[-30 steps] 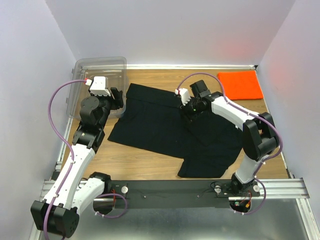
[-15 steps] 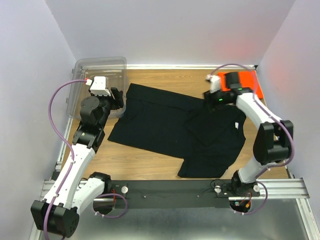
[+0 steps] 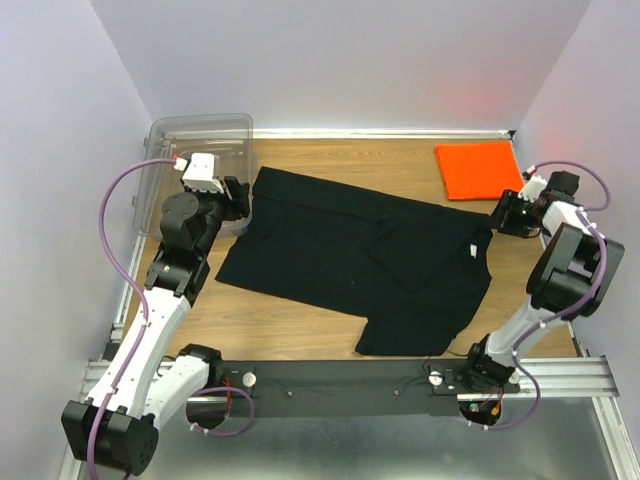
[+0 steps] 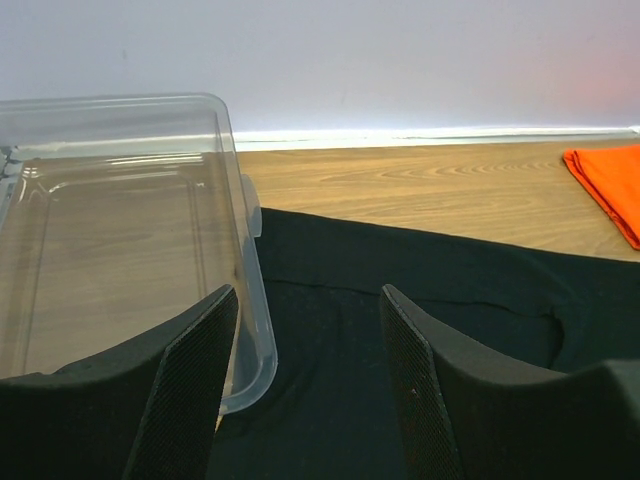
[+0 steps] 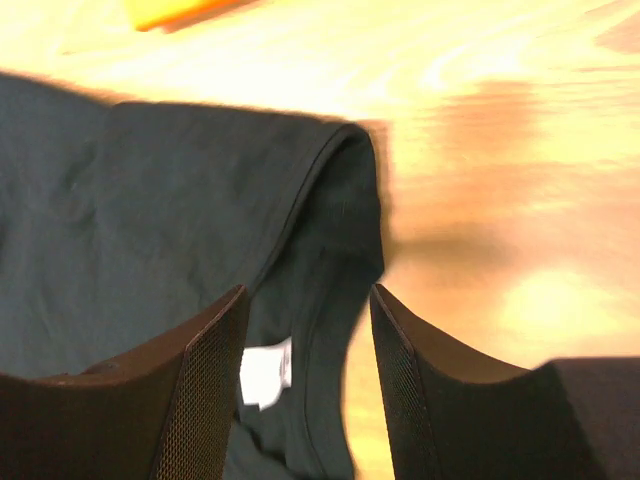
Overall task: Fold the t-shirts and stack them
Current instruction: Fold the tshirt
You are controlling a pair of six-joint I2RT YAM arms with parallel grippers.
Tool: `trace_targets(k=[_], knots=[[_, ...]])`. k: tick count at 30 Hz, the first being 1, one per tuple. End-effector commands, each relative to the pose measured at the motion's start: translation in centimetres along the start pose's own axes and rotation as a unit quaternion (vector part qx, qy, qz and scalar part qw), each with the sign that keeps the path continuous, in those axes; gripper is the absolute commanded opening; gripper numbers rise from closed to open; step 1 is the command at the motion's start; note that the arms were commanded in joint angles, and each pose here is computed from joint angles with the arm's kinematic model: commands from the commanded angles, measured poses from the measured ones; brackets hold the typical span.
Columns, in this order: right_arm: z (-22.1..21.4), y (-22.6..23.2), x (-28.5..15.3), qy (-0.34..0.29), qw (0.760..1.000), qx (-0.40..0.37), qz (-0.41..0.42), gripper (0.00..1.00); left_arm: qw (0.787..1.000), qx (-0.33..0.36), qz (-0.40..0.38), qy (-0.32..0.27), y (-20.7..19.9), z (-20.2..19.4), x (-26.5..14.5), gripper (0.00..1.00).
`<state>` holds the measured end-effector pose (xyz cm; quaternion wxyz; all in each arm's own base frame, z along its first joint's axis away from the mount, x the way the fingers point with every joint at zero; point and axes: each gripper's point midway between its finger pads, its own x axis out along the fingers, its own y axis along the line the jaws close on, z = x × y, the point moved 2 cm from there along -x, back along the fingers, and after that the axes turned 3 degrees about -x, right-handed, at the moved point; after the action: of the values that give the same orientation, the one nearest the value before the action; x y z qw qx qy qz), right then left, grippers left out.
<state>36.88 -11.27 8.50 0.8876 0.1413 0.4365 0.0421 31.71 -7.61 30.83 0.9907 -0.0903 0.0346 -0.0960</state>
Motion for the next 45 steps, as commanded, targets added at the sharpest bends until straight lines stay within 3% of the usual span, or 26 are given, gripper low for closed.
trace_targets(k=[1,14,18,21,28,38,45], knots=[[1.0,0.3,2.7,-0.008,0.998,0.046,0.047,0.59,1.000,0.000,-0.015,-0.004,-0.4,0.4,-0.3,0.67],[1.4,-2.3,6.6,0.006,0.997,0.080,0.022,0.56,1.000,-0.001,-0.014,-0.001,-0.4,0.1,-0.2,0.67],[2.1,-3.6,5.7,-0.005,0.997,0.068,-0.025,0.51,1.000,0.000,-0.014,0.002,-0.4,0.0,-0.1,0.67],[2.2,-5.1,5.3,-0.007,0.996,0.054,-0.066,0.39,1.000,0.000,-0.014,0.001,-0.4,0.1,-0.1,0.67],[0.3,-7.6,5.3,0.016,0.992,0.055,-0.113,0.28,1.000,-0.001,-0.013,0.004,-0.3,-0.2,0.0,0.67],[0.5,-8.5,3.2,0.003,0.991,0.026,-0.132,0.30,1.000,0.000,-0.013,0.005,-0.3,-0.2,0.0,0.67],[3.9,-3.1,0.0,-0.070,0.997,-0.019,-0.011,0.37,1.000,-0.001,-0.013,0.006,-0.3,-0.3,0.1,0.67]])
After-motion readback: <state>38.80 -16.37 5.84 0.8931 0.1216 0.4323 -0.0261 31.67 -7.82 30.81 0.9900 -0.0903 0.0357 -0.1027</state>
